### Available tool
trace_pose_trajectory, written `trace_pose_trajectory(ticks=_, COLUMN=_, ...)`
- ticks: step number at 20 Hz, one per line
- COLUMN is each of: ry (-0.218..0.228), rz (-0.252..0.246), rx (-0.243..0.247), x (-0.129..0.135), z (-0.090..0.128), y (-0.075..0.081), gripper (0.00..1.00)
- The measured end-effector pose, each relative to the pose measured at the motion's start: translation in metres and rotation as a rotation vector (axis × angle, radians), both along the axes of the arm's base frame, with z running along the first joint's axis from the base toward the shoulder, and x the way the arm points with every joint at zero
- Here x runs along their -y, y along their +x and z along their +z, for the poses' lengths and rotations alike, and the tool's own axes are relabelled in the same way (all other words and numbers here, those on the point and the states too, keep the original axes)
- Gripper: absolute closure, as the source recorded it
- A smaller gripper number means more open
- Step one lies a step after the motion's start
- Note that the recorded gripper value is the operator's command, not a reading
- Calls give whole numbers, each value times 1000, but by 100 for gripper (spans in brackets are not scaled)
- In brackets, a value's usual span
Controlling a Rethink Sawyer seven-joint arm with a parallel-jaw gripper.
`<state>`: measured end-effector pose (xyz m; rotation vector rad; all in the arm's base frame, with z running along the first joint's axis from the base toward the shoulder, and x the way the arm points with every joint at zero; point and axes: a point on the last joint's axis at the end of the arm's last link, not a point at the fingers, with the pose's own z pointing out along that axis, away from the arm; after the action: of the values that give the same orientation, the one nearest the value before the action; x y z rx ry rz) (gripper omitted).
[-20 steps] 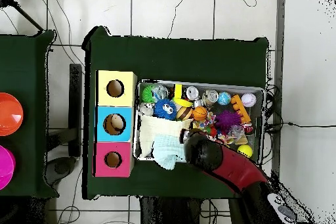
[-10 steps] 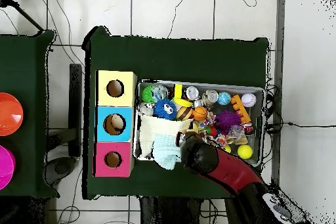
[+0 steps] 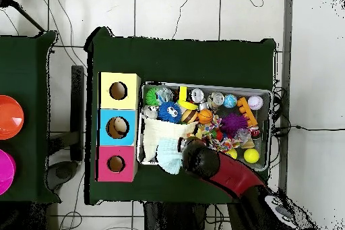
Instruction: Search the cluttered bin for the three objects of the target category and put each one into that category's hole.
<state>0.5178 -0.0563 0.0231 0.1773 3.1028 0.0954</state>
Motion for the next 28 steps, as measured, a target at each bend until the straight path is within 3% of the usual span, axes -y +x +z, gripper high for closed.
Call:
trace_pose_trajectory(ticks=16, ry=-19, rz=-7, rx=32, x=9, z=15, y=9, gripper=0)
trace_pose_trajectory(ticks=28, ry=-26, rz=-70, rx=41, x=44, z=20, y=6, gripper=0)
